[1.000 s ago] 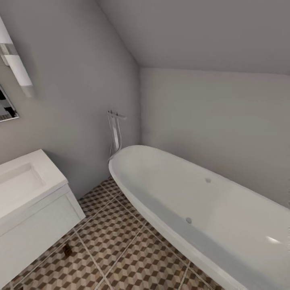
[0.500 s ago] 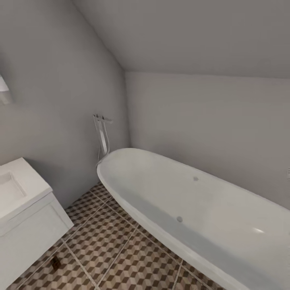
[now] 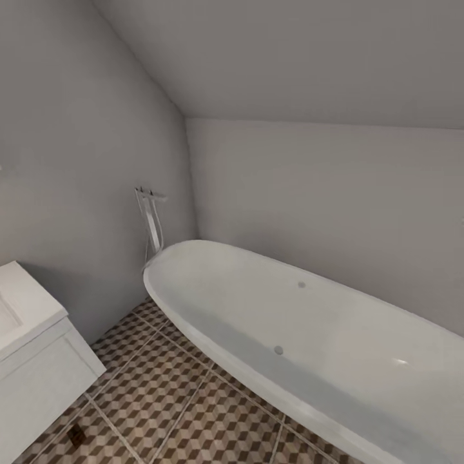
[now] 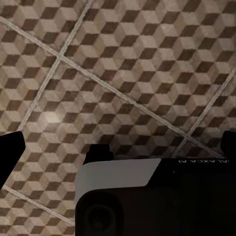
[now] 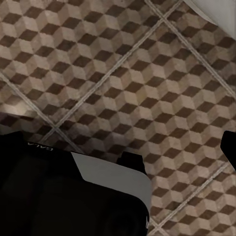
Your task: Take the four mousetraps from the cabinet in the bathroom and place them on the bathroom floor. Make sure all four end up on the same floor surface, and ensure that at least two of them are either under or directly next to the same bathroom sink.
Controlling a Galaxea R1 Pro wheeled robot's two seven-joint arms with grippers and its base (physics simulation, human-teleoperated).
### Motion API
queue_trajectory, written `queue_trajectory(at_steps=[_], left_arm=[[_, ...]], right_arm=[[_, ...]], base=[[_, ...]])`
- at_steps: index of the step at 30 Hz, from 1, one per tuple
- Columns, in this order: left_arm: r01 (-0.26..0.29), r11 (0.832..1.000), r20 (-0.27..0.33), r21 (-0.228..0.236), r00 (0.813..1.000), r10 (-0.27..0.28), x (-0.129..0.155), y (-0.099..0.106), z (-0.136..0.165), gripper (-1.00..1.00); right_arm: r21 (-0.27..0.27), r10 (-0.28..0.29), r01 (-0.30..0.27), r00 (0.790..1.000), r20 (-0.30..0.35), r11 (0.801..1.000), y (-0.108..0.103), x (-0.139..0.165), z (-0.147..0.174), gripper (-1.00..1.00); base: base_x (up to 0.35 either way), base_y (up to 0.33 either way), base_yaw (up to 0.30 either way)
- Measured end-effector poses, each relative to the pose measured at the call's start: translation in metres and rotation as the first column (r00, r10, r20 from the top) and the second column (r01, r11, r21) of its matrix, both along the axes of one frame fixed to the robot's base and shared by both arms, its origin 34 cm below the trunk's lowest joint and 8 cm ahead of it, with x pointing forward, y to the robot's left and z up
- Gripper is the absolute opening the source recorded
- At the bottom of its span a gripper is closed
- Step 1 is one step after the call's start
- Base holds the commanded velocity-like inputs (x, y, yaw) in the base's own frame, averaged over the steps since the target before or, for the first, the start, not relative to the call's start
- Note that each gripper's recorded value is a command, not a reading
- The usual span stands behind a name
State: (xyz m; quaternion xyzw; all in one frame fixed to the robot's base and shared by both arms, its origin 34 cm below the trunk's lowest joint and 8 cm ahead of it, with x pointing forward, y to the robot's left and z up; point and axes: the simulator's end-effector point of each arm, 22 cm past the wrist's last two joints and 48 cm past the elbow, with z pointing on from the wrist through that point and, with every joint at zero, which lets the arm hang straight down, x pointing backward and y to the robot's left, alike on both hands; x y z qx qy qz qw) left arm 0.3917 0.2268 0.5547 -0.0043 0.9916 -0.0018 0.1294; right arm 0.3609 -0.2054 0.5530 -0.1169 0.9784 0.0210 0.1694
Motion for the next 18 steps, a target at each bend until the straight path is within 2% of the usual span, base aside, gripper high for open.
queue_trajectory(at_steps=[6,18], left_arm=[[0.0,1.0,0.002,0.0,1.0,0.0,0.0009,-0.0001,0.0006,1.0],[0.0,1.0,0.011,0.001,1.0,0.0,0.0041,0.0002,0.0028,1.0]], right_arm=[[0.0,0.0,0.0,1.0,0.002,1.0,-0.0003,0.0008,0.0005,1.0],[-0.001,0.0,0.0,1.0,0.011,1.0,-0.0009,0.0041,0.0024,1.0]], base=[[0.0,0.0,-0.175],[0.0,0.0,-0.261]])
